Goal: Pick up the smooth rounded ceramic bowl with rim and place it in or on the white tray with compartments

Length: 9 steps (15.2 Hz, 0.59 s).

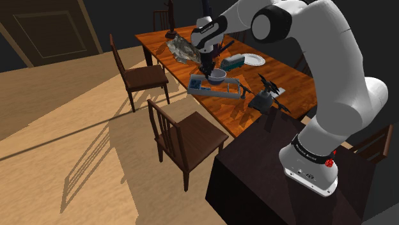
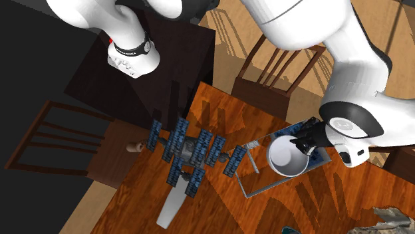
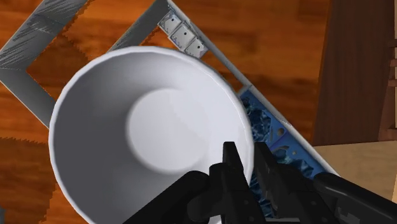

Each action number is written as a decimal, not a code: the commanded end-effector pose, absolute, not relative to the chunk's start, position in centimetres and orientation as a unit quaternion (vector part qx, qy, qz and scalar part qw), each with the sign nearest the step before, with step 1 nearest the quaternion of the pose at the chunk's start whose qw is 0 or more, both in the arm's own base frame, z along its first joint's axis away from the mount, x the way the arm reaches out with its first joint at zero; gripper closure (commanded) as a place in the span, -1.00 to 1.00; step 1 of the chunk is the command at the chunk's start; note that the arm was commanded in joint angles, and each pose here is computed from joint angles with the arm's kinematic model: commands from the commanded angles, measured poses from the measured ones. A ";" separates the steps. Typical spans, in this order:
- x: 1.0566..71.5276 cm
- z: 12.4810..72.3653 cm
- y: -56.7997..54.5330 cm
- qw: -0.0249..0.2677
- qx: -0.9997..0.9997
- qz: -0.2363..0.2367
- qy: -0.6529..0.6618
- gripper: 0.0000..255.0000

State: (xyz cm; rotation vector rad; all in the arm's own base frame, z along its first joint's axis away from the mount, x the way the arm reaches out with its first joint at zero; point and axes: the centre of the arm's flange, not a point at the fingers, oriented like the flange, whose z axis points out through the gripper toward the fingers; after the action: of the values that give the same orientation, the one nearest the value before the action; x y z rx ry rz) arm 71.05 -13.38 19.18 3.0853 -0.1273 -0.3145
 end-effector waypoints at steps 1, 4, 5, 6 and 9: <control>71.1 18.2 -13.4 0.019 0.994 -0.101 -0.041 1.00; 71.1 18.2 -13.4 0.019 0.994 -0.101 -0.041 1.00; 71.1 18.2 -13.4 0.019 0.994 -0.101 -0.041 1.00; 71.1 18.2 -13.4 0.019 0.994 -0.101 -0.041 1.00; 71.0 18.2 -13.4 0.019 0.994 -0.101 -0.041 -1.00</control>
State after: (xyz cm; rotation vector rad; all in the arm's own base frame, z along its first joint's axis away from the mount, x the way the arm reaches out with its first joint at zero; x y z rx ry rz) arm 71.13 -13.24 18.35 3.0868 -0.1249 -0.3111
